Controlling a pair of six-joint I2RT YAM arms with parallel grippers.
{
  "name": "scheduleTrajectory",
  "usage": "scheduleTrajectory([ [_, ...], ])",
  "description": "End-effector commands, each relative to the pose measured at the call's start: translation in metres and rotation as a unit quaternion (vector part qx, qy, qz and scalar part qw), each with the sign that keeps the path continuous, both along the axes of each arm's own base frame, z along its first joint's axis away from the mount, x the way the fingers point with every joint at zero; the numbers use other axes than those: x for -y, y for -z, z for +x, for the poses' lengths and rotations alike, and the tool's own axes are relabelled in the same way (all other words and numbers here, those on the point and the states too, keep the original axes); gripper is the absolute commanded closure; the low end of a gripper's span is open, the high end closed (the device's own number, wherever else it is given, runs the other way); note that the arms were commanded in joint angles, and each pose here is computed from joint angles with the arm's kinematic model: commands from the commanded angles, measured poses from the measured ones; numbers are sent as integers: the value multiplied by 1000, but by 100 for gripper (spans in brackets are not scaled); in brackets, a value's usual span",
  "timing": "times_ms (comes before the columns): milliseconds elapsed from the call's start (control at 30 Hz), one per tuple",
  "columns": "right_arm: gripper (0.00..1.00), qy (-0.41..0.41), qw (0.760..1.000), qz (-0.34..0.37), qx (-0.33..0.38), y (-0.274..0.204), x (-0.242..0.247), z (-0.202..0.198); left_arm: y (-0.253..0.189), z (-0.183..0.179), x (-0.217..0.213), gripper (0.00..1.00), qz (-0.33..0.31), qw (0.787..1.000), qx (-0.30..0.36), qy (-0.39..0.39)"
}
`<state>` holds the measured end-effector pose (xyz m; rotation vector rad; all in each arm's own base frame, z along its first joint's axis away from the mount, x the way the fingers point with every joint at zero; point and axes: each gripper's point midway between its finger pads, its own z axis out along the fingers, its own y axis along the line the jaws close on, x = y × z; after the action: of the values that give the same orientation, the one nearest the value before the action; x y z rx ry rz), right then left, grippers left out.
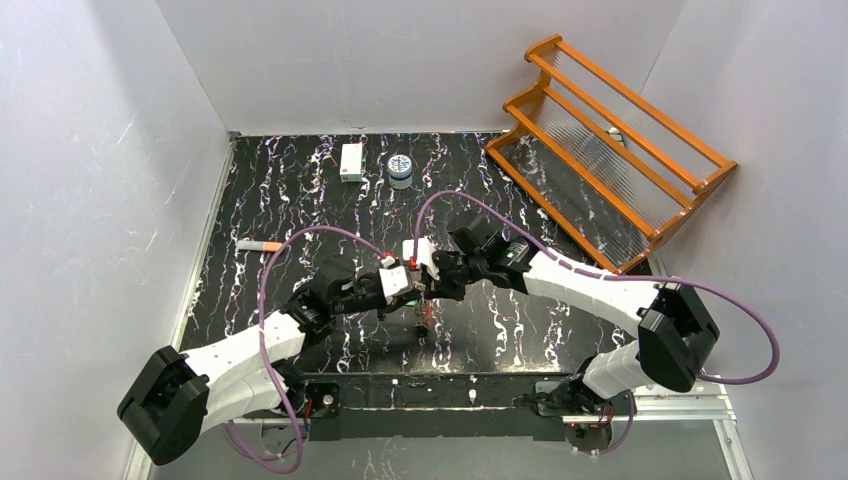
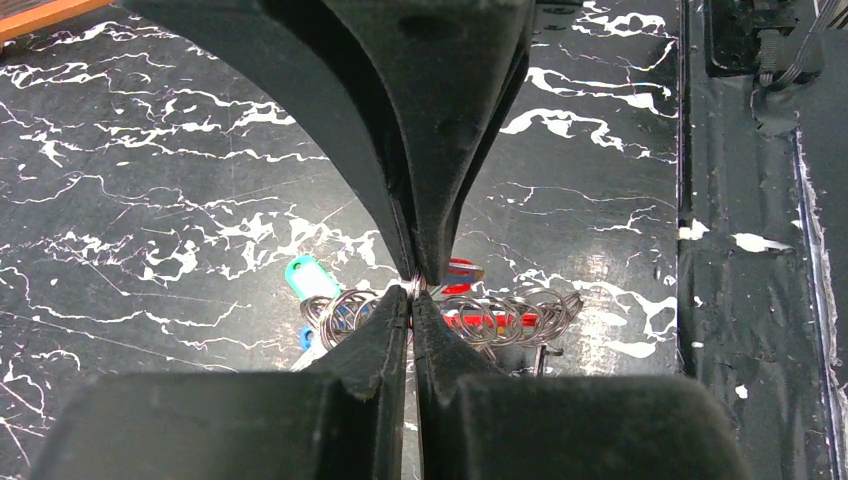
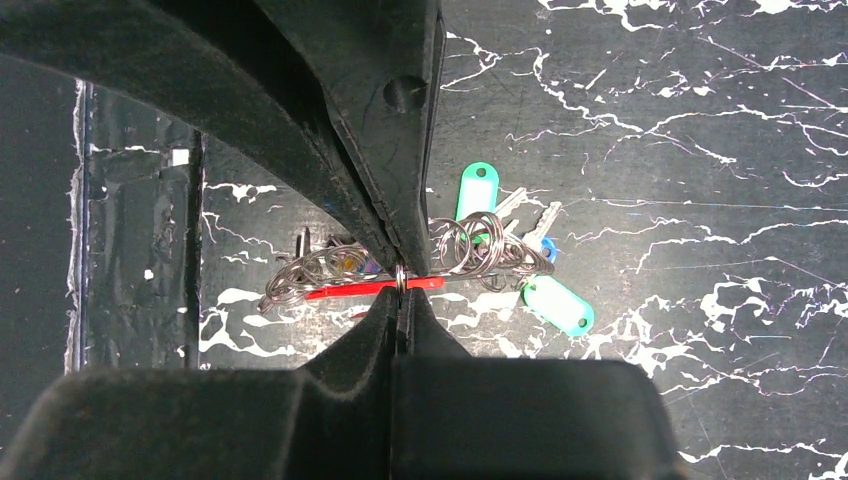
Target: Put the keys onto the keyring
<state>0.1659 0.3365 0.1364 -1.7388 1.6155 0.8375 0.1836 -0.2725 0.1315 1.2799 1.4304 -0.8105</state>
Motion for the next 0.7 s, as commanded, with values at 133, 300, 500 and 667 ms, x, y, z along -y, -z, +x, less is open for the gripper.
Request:
scheduleTrajectory([
  [133, 65, 11, 995, 101, 21, -47, -18, 10, -8, 3, -3, 100, -20, 999, 13, -23],
  [300, 28, 51, 984, 168, -12, -66, -12, 16, -22, 8, -8, 100, -75, 995, 16, -67],
  [500, 21, 77, 969, 218, -84, -82, 3, 26, -48, 9, -11, 100, -156, 983, 29, -91],
  [667, 25, 72, 966, 229, -99, -83, 7, 23, -65, 6, -17, 100, -212, 971, 44, -100],
])
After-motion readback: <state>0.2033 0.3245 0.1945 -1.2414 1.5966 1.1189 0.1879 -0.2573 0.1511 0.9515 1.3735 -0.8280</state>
